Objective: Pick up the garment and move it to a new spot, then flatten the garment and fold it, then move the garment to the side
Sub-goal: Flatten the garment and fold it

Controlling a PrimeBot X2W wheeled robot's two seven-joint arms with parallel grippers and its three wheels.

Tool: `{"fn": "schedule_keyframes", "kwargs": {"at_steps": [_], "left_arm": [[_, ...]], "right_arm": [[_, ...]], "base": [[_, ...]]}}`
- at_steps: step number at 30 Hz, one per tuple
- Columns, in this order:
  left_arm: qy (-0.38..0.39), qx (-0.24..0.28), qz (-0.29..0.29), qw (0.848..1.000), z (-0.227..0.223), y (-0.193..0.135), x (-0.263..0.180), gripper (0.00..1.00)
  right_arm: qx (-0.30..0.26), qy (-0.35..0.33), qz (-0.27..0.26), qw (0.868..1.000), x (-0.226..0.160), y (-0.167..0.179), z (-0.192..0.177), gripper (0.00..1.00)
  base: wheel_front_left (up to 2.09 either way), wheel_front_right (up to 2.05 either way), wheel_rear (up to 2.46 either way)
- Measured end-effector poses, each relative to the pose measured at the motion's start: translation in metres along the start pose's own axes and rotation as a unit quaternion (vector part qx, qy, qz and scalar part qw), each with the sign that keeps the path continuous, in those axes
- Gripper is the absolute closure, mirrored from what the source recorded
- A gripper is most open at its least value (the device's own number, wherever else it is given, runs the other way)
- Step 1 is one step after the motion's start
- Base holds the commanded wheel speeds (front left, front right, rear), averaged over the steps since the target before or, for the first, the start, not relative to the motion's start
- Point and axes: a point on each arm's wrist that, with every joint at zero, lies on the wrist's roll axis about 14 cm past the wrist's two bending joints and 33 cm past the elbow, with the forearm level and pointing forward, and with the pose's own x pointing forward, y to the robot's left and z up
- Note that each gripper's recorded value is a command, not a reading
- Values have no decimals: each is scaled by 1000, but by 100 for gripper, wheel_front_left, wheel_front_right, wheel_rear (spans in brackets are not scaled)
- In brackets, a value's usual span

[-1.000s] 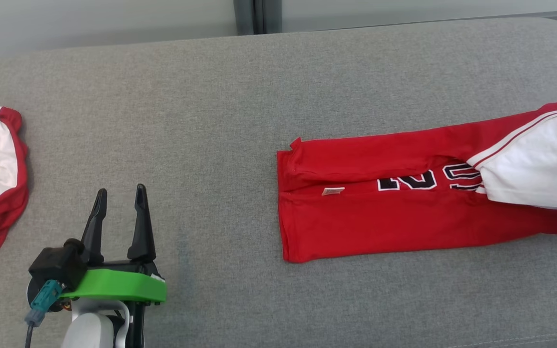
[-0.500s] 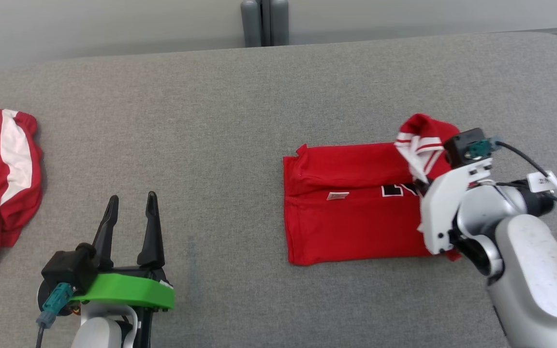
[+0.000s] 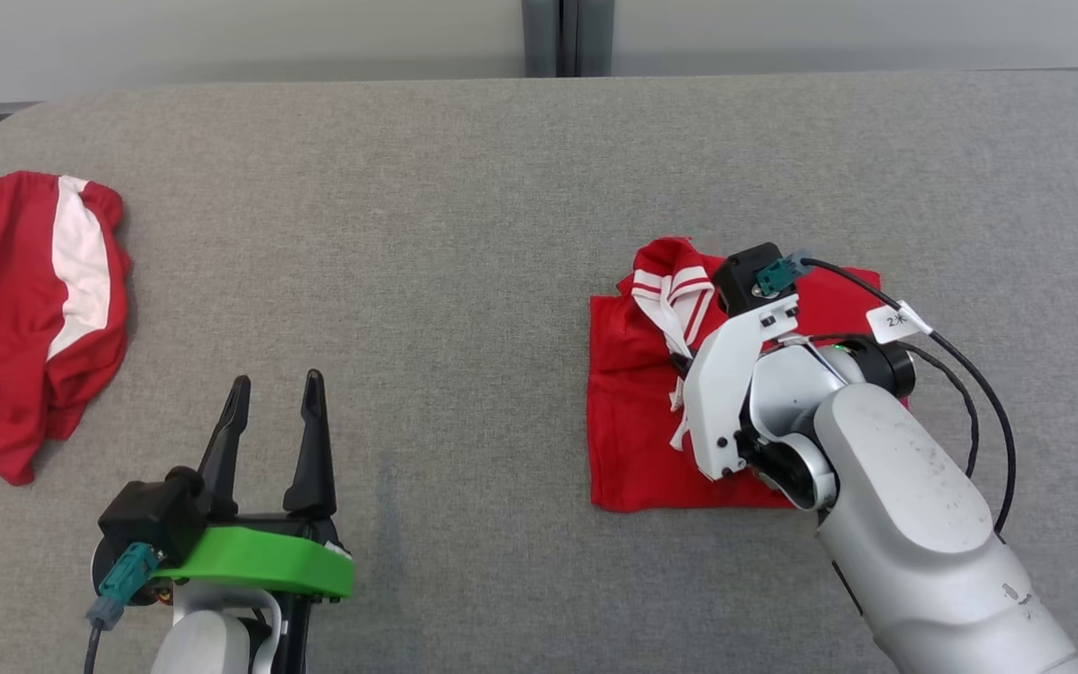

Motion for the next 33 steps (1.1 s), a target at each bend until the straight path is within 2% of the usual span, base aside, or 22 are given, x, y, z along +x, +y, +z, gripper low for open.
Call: {"fn": "schedule_keyframes", "kwargs": {"at_steps": [7,8,9,10,18,23,25,28,33], "left_arm": [[0,-2,11,1000,0,7,0,0],[0,-2,12,1000,0,8,0,0],[1,-2,12,1000,0,8,0,0],[2,-2,13,1000,-1,9,0,0],[1,-3,11,1000,-1,7,2,0],[-4,-3,7,1000,2,4,3,0],[-6,-3,4,1000,4,3,3,0],[-8,-3,0,1000,6,0,3,0],[-12,-5,-9,1000,8,-7,4,0]], "right_arm": [[5,5,15,1000,18,7,1,100],[7,6,17,1000,20,8,1,78],[10,6,20,1000,21,9,0,29],[13,2,28,1000,22,12,2,0],[54,-54,110,991,16,54,29,0],[70,-125,126,982,-3,59,63,0],[68,-156,112,979,-14,46,72,0],[48,-193,47,979,-30,1,72,0],[29,-223,-48,973,-55,-57,47,0]], "base": [[0,0,0],[0,0,0],[0,0,0],[0,0,0],[0,0,0],[0,0,0],[0,0,0],[0,0,0],[0,0,0]]}}
